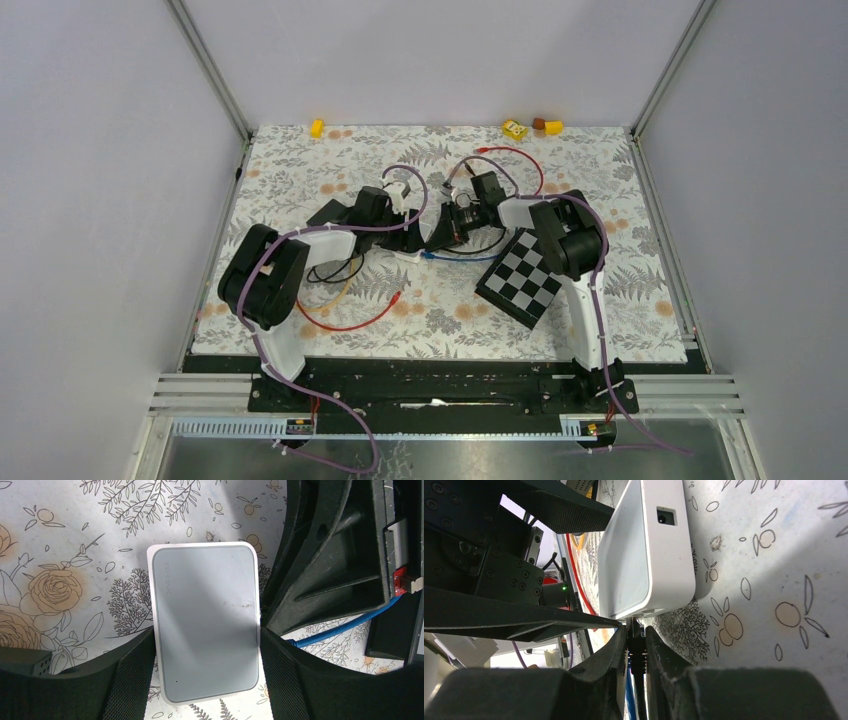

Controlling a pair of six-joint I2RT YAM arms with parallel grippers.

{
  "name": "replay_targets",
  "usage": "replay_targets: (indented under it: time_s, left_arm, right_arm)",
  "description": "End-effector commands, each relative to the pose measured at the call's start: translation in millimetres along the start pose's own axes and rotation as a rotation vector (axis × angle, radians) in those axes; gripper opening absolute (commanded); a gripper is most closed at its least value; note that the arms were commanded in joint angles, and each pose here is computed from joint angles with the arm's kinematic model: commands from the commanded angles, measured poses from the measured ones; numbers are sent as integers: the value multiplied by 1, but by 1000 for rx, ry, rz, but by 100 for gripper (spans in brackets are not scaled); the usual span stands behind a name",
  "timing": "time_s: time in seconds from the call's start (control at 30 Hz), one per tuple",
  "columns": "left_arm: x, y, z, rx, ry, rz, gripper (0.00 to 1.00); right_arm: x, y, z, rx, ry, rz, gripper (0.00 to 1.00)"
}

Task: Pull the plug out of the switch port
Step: Pull the connector from the switch port.

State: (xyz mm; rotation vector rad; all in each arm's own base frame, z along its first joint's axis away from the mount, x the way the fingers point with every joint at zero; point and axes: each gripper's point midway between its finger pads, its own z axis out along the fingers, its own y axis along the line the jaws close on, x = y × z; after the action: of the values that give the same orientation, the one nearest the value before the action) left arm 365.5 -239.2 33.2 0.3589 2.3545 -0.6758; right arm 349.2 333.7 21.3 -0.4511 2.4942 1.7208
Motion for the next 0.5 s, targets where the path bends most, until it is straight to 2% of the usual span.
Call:
replay_targets:
  time_s: [0.0,0.33,0.47]
  left_arm:
    - [11,11,-5,-32,25,-23,0]
    - [13,12,-4,-33,31,-20,0]
    - [11,13,-4,-42,25,-28,0]
  right_arm:
    - [-8,6,-4,29,14,-75,0]
    - [-10,0,-11,45,62,-54,0]
    - [-9,5,-6,23,8,-24,0]
